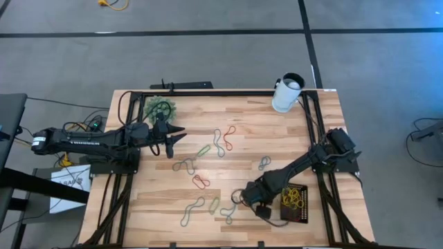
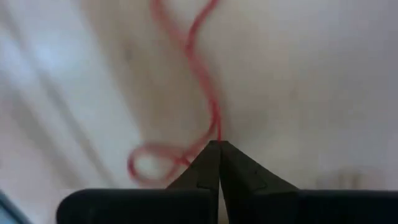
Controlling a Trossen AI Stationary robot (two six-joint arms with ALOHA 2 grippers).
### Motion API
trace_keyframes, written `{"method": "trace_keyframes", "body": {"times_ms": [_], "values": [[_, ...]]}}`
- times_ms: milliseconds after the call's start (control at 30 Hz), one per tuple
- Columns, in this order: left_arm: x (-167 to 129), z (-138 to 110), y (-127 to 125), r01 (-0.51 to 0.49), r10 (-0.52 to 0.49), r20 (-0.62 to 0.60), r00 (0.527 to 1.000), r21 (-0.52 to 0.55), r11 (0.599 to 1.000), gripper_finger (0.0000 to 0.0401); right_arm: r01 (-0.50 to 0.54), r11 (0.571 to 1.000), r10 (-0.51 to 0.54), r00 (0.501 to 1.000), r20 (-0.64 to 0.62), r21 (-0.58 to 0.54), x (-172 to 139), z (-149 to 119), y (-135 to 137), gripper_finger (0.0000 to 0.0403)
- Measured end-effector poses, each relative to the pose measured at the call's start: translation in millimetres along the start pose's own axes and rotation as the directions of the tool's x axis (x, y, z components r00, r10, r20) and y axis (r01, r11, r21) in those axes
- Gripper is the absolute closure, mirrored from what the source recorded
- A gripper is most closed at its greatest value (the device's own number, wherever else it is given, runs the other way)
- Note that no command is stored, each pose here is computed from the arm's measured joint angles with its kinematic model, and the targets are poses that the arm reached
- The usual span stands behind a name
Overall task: Pick and place items into bin
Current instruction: Put the bottom right red rubberband into the black basket
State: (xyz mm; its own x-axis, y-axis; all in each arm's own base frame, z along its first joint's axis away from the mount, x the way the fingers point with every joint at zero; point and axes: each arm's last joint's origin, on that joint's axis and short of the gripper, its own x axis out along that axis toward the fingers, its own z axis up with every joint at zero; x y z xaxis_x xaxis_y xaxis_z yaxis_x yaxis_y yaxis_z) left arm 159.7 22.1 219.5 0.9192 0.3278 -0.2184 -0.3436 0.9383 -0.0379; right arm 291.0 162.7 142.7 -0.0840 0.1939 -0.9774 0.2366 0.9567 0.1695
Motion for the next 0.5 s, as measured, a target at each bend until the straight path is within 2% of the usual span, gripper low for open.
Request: {"method": "trace_keyframes", "body": {"times_ms": [100,233,367,500], "values": [[0.0,0.0,0.0,0.000,0.000,0.000,1.000,0.000,1.000,0.0292,0.006,1.000,-0.006,1.000,-0.022,-0.005,-20.7,-2.3,8.5,0.0402],[-0.1,0.1,0.0,0.000,0.000,0.000,1.000,0.000,1.000,0.0292,0.087,0.996,-0.087,0.996,-0.030,0.010,-54.0,-11.9,13.3,0.0402],[-0.1,-0.2,0.0,0.000,0.000,-0.002,1.000,0.000,1.000,0.0292,0.138,0.989,-0.137,0.990,-0.016,0.058,-96.1,-39.6,19.0,0.0402],[0.0,-0.4,0.1,-0.001,0.001,-0.004,1.000,0.001,1.000,0.0292,0.176,0.975,-0.184,0.982,0.047,0.137,-134.9,-81.1,18.5,0.0402]]}}
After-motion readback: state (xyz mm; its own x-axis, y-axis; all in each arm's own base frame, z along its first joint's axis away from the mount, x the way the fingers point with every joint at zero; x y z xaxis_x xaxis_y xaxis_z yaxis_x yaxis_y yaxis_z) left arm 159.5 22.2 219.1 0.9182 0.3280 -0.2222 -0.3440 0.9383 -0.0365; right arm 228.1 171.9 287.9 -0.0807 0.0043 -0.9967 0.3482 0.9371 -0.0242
